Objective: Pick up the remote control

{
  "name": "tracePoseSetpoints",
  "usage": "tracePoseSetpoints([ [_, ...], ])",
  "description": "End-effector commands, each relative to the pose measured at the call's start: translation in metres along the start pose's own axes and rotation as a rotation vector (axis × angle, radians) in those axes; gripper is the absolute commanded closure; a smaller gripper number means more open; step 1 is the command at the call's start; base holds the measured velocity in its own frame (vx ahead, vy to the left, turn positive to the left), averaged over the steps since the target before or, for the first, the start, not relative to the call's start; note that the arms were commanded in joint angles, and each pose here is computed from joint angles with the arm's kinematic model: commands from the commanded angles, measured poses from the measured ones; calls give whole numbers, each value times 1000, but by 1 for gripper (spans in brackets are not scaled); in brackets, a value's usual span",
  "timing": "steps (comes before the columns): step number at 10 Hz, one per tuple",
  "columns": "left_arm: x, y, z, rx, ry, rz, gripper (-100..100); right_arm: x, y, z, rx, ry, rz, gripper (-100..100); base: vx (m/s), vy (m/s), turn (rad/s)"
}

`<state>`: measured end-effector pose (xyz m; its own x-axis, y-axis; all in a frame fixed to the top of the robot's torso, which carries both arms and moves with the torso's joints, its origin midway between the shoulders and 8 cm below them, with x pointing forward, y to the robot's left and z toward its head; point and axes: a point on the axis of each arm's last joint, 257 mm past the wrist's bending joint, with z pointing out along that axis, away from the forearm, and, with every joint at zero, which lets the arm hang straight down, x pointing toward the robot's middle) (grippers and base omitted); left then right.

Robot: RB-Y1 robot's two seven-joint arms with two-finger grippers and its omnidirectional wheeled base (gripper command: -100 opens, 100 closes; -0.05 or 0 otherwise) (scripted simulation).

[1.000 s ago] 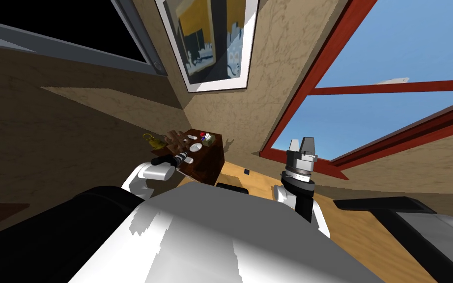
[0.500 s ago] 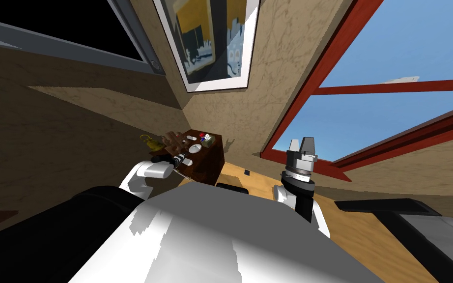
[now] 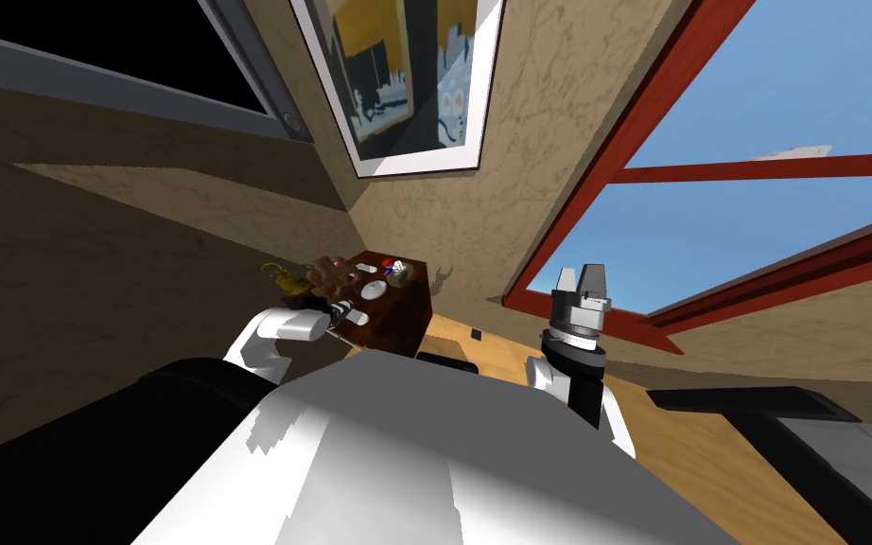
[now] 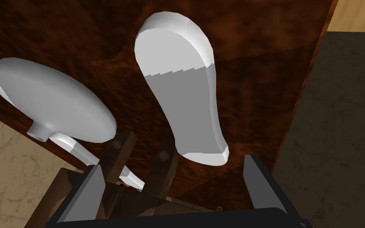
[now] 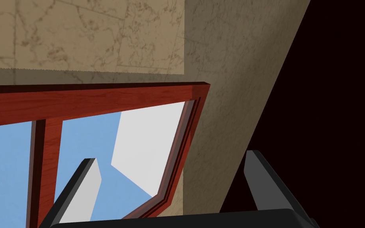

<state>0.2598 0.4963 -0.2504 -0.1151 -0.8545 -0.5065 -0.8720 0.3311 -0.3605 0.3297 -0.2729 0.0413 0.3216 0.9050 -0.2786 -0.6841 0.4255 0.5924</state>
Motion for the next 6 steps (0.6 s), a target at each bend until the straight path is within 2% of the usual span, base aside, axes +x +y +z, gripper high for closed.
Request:
tracePoseSetpoints([
  [1, 0, 11, 0, -41, 16, -4, -100, 0, 0, 0, 0, 0, 0, 0, 51, 23, -13],
  [6, 0, 41, -2, -158, 76, -31, -100, 0, 0, 0, 0, 0, 0, 0, 64, 31, -18],
])
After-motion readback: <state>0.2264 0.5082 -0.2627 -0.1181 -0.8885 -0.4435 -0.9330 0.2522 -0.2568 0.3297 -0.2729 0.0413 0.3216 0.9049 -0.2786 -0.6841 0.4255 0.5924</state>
